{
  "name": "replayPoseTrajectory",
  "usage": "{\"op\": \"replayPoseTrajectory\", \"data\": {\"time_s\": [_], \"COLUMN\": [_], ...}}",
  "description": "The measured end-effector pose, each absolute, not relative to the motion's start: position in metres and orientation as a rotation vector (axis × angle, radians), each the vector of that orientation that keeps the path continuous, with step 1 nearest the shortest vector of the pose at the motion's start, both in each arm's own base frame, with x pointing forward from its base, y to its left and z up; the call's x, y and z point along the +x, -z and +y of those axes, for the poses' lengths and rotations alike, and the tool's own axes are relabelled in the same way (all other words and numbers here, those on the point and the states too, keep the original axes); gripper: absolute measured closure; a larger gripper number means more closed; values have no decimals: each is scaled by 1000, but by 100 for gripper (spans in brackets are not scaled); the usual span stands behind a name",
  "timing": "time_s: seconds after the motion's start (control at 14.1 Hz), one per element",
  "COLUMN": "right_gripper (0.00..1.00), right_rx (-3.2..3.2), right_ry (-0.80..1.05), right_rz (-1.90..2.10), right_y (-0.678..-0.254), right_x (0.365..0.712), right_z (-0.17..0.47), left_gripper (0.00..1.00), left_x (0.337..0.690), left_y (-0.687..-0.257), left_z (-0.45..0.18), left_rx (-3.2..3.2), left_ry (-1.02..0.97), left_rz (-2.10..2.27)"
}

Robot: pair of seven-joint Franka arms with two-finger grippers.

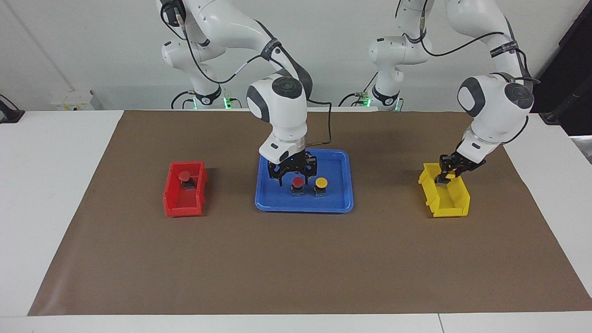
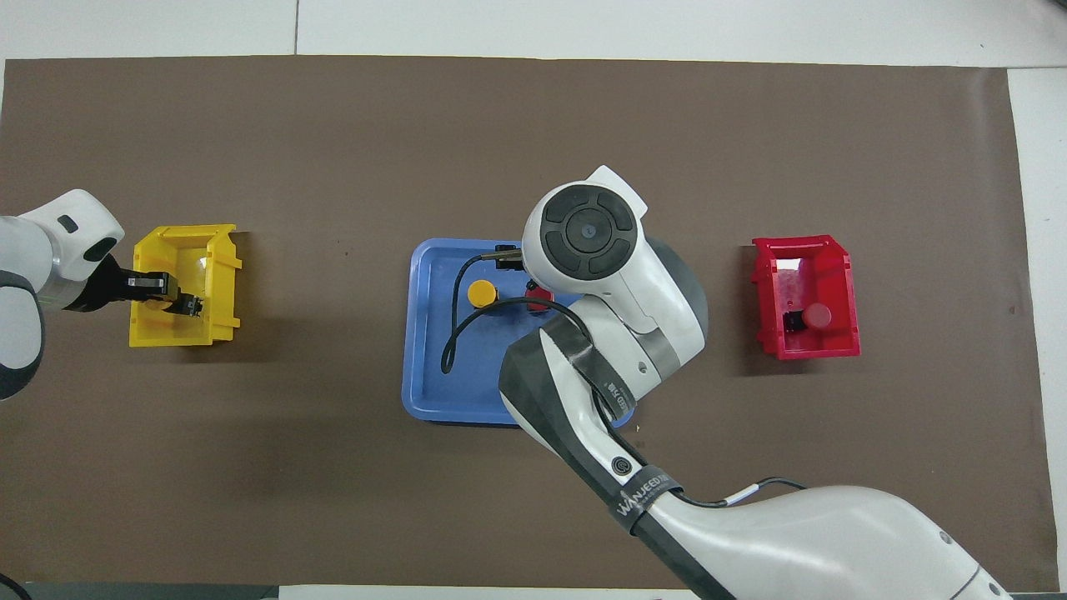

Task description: Sort red and yellow buttons by color

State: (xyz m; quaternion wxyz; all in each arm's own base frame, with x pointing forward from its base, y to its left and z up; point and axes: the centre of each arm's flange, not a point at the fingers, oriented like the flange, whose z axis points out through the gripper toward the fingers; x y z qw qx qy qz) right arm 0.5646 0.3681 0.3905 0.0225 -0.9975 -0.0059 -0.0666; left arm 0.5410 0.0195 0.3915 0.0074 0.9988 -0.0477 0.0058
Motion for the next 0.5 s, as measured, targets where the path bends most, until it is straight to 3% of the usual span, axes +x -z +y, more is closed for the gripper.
{"op": "replayPoseTrajectory", "data": {"time_s": [0.5], "right_gripper": [18], "right_rx": [-3099], "right_ry": [169], "right_rz": [-23], "right_y": [-356], "right_x": [548], "right_z": [380], "left_gripper": [59], "left_x": [535], "left_y": [-373], "left_z": [19], "left_rx": [3126], "left_ry": [-54], "left_rz": [-149]}}
